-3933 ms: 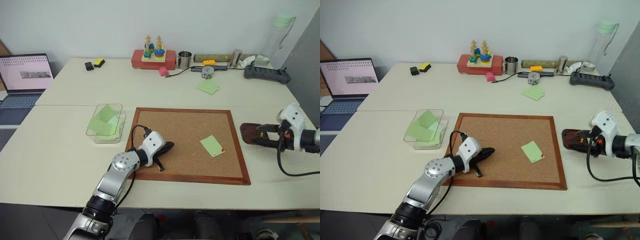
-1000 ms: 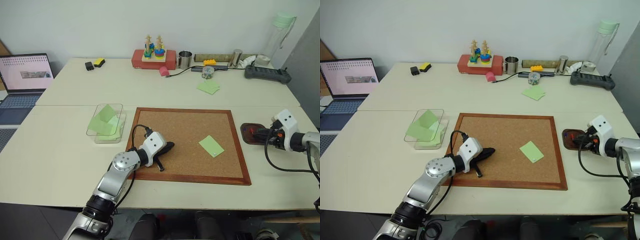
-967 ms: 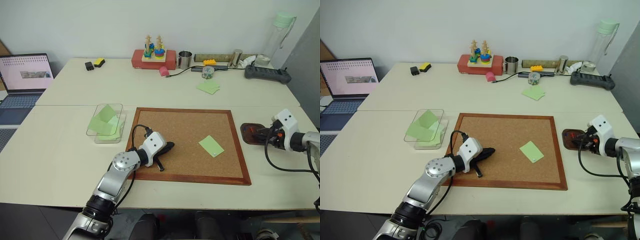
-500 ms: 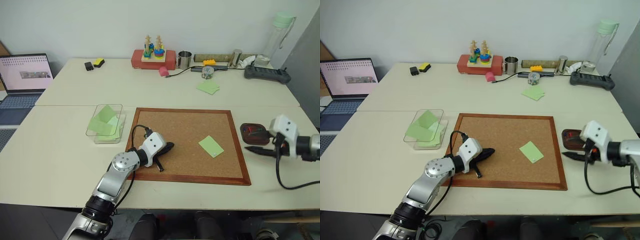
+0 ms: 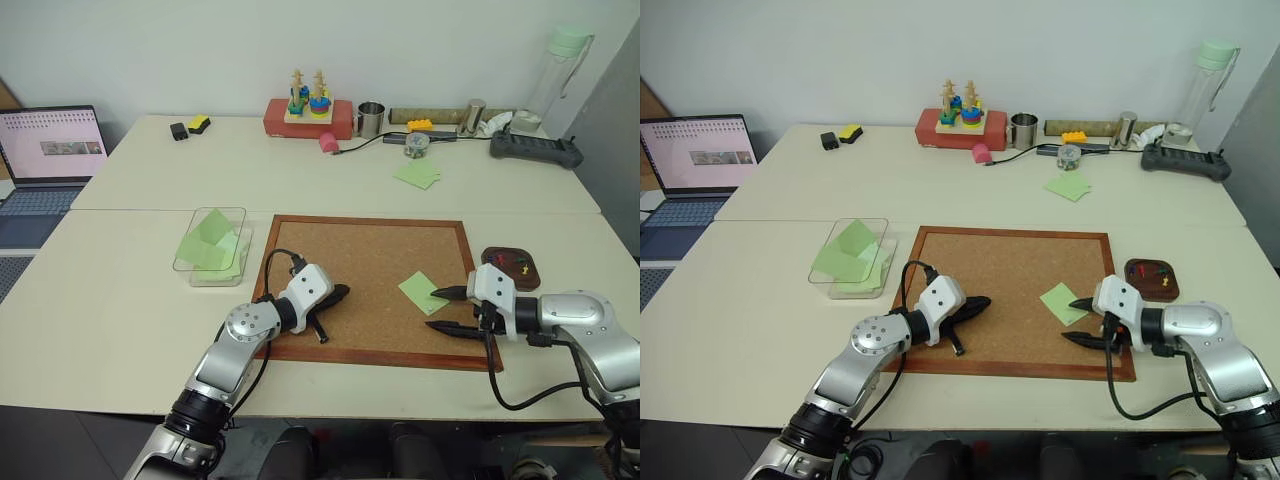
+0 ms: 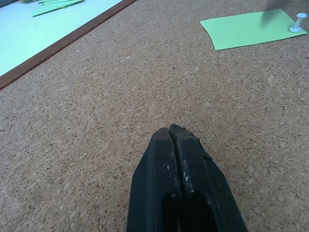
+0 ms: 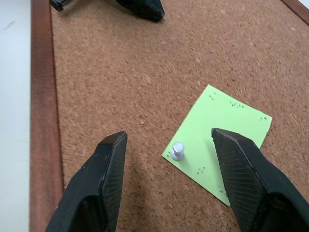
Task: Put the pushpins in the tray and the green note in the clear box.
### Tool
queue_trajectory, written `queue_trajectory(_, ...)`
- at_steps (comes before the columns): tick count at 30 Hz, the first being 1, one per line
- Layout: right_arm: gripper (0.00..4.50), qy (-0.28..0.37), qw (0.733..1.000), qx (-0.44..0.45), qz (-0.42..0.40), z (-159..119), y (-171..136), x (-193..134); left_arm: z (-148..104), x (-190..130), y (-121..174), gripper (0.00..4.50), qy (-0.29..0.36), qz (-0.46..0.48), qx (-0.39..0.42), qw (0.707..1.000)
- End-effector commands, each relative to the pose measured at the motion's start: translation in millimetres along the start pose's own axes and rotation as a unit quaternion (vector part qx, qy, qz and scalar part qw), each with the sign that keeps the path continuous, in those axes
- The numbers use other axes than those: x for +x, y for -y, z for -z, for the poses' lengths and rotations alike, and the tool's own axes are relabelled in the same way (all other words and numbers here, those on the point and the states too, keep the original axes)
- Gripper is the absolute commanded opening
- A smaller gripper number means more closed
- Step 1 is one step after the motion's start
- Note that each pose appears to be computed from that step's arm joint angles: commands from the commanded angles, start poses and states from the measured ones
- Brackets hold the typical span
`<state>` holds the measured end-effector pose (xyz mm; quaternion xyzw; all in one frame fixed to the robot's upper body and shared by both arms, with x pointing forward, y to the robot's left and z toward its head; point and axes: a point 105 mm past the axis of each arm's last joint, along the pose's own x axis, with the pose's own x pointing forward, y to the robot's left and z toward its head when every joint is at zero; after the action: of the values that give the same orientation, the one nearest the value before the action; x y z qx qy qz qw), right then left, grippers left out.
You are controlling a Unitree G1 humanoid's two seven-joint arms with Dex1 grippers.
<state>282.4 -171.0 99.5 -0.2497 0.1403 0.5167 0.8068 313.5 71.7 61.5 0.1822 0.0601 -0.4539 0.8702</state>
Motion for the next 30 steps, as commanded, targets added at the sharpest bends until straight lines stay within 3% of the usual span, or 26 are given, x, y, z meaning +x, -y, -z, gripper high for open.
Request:
queue_trajectory(1, 2.72, 0.020, 1.000, -0.004, 0.006, -6.0, 5.4, 4.0, 37.2, -4.8, 12.5, 0.00, -0.068, 0.018, -0.026, 0.997)
queue_trajectory(15, 0.04, 0.023, 1.000, 0.001, -0.011, -2.3, 1.9, 6.0, 37.1, -5.6, 13.2, 0.00, -0.068, 0.020, -0.025, 0.997)
queue_trajectory(20, 0.01, 0.036, 0.999, -0.009, -0.017, -10.9, -1.2, 5.4, 37.1, -5.9, 13.2, 0.00, -0.069, 0.020, -0.025, 0.997)
queue_trajectory(30, 0.01, 0.075, 0.996, -0.051, -0.007, -54.4, 8.0, -15.4, 37.9, -4.5, 13.4, 0.00, -0.068, 0.019, -0.034, 0.997)
